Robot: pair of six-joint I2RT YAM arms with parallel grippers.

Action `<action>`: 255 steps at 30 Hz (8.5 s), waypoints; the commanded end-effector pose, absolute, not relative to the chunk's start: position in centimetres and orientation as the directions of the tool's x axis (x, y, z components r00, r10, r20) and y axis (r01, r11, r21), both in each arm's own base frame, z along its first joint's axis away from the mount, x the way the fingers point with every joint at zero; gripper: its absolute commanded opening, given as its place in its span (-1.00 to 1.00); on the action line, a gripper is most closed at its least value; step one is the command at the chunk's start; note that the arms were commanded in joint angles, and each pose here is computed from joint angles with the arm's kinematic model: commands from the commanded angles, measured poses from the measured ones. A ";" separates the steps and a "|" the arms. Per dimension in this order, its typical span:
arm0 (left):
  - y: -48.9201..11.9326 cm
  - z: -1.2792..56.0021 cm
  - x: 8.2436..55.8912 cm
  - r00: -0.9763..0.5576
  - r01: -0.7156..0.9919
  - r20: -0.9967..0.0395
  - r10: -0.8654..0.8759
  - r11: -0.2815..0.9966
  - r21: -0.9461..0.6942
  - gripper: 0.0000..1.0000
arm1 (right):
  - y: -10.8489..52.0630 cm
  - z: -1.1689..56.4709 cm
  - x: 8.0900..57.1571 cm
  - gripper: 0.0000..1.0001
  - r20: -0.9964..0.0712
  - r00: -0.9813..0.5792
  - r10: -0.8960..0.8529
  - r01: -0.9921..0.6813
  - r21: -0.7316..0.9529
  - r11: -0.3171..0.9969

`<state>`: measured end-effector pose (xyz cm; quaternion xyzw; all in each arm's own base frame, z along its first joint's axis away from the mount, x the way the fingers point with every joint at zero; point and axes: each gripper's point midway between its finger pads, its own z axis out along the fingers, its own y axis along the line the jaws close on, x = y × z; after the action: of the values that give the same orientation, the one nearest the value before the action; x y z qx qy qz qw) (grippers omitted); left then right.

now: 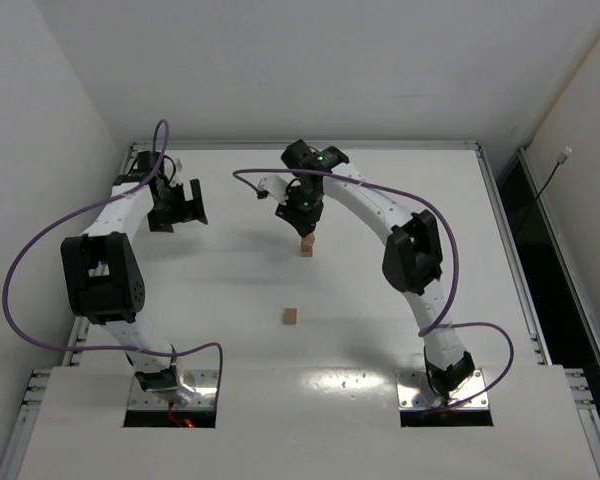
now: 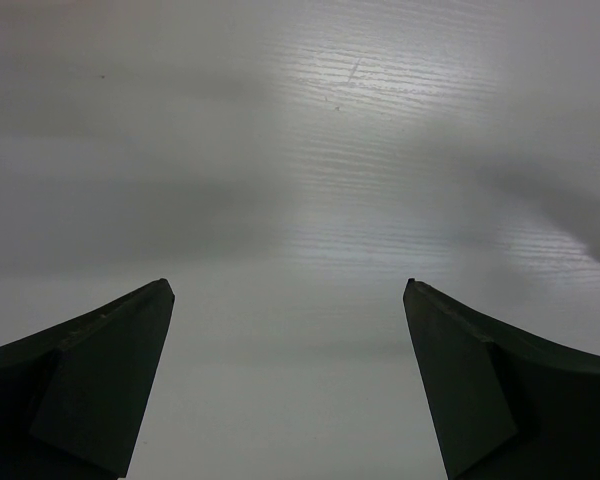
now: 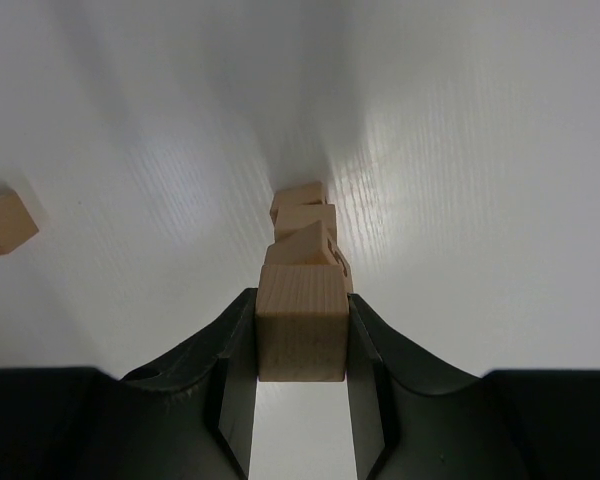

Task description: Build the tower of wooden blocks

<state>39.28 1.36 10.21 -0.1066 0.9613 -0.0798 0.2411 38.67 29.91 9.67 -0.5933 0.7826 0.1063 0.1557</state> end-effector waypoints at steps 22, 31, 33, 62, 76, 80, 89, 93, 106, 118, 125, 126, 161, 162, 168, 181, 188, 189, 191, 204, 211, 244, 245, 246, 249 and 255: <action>2.0 11.6 39.8 -0.835 -0.181 -0.482 -0.263 0.960 -0.212 0.99 | 30.0 9.8 38.9 -0.39 -0.396 -0.273 -0.876 -0.958 0.027 0.286; 2.0 11.5 40.1 -0.835 -0.181 -0.482 -0.263 0.960 -0.212 0.99 | 30.4 9.8 38.6 0.27 -0.396 -0.265 -0.879 -0.960 0.027 0.278; 2.0 11.5 40.1 -0.835 -0.181 -0.482 -0.263 0.960 -0.212 0.99 | 30.6 10.0 38.6 0.30 -0.410 -0.261 -0.874 -0.961 0.026 0.274; -21.2 13.7 22.4 -0.454 0.845 -0.560 0.693 0.534 -0.025 0.86 | -0.9 23.6 41.2 1.00 -0.804 -0.570 -0.168 -0.012 -0.196 0.981; -24.6 7.4 16.8 0.047 0.991 -0.418 0.907 0.009 0.131 0.66 | -3.9 22.6 38.4 1.00 -0.817 -0.574 -0.059 -0.033 -0.048 0.998; -25.1 6.8 17.7 0.097 0.984 -0.413 0.906 -0.025 0.175 0.64 | -3.9 21.8 38.3 1.00 -0.810 -0.585 -0.044 -0.051 -0.017 0.999; -26.3 5.5 19.4 0.101 0.986 -0.407 0.908 -0.036 0.165 0.61 | -3.8 21.1 38.4 1.00 -0.808 -0.589 -0.021 -0.064 0.020 0.998; -27.3 5.3 19.9 0.115 0.984 -0.421 0.900 -0.046 0.170 0.56 | -3.8 20.4 38.3 1.00 -0.799 -0.602 -0.013 -0.070 0.036 0.997; -28.1 3.6 21.3 0.064 0.993 -0.418 0.906 -0.017 0.117 0.24 | -3.6 19.5 38.9 1.00 -0.783 -0.622 -0.008 -0.084 0.056 0.995; -28.0 3.2 21.0 0.060 0.995 -0.411 0.910 -0.021 0.099 -0.42 | -3.6 19.2 39.2 1.00 -0.777 -0.629 -0.007 -0.083 0.059 0.995; -29.0 6.9 21.1 -0.034 0.994 -0.473 0.880 0.081 0.079 -1.00 | -3.1 18.9 39.3 1.00 -0.774 -0.633 -0.005 -0.105 0.079 0.991; -29.0 7.5 20.7 -0.078 0.992 -0.479 0.874 0.116 0.050 -1.00 | -3.1 18.9 39.3 1.00 -0.774 -0.633 -0.005 -0.105 0.079 0.991; -26.5 21.0 37.7 -0.698 0.533 -0.534 0.477 0.844 0.058 -1.00 | -1.4 18.3 39.7 1.00 -0.759 -0.651 0.006 -0.152 0.138 0.979; -26.9 21.1 37.7 -0.694 0.541 -0.541 0.475 0.840 0.043 -1.00 | -1.4 18.3 39.7 1.00 -0.759 -0.651 0.006 -0.152 0.138 0.979; -27.5 20.1 37.9 -0.703 0.552 -0.523 0.481 0.834 0.025 -1.00 | -1.4 18.3 39.7 1.00 -0.759 -0.651 0.006 -0.152 0.138 0.979; -29.3 19.0 38.3 -0.691 0.582 -0.519 0.503 0.813 0.014 -1.00 | -1.4 18.0 39.5 1.00 -0.753 -0.658 0.007 -0.151 0.141 0.978; -30.1 18.8 37.9 -0.675 0.604 -0.519 0.524 0.797 0.019 -1.00 | -1.4 17.6 39.6 1.00 -0.747 -0.665 0.008 -0.150 0.144 0.978; -30.2 18.8 37.8 -0.676 0.608 -0.518 0.524 0.794 0.011 -1.00 | -1.4 17.6 39.6 1.00 -0.747 -0.665 0.008 -0.150 0.144 0.978; -30.3 18.4 37.8 -0.679 0.608 -0.510 0.527 0.794 0.011 -1.00 | -1.4 17.6 39.6 1.00 -0.747 -0.665 0.008 -0.150 0.144 0.978; -30.5 18.0 37.8 -0.683 0.612 -0.502 0.530 0.791 0.004 -1.00 | -1.4 17.4 39.6 1.00 -0.747 -0.665 0.008 -0.150 0.144 0.978; -30.9 17.9 37.7 -0.683 0.620 -0.502 0.531 0.785 -0.014 -0.92 | -1.4 17.4 39.3 1.00 -0.747 -0.665 0.008 -0.150 0.144 0.978; -31.0 17.6 38.1 -0.677 0.622 -0.502 0.538 0.783 -0.001 0.08 | -1.4 17.0 39.4 1.00 -0.741 -0.672 0.009 -0.148 0.147 0.978; -31.0 17.6 38.1 -0.677 0.622 -0.502 0.538 0.783 -0.001 0.17 | -1.4 17.0 39.4 1.00 -0.741 -0.672 0.009 -0.148 0.147 0.978; -31.3 18.8 37.9 -0.661 0.629 -0.527 0.534 0.777 -0.001 0.34 | -1.4 17.0 39.4 1.00 -0.741 -0.672 0.009 -0.148 0.147 0.978; -31.6 21.6 38.2 -0.630 0.623 -0.597 0.497 0.782 -0.006 0.57 | -1.4 17.0 39.4 1.00 -0.741 -0.672 0.009 -0.148 0.147 0.978; -30.3 29.7 37.7 -0.513 0.560 -0.784 0.348 0.828 0.001 0.82 | -0.3 17.7 39.2 1.00 -0.760 -0.650 -0.016 -0.205 0.155 0.967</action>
<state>37.98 -30.95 21.00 0.3065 0.8976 -0.1011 0.3004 38.54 -1.44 16.18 -0.0371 0.9170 0.0971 0.3851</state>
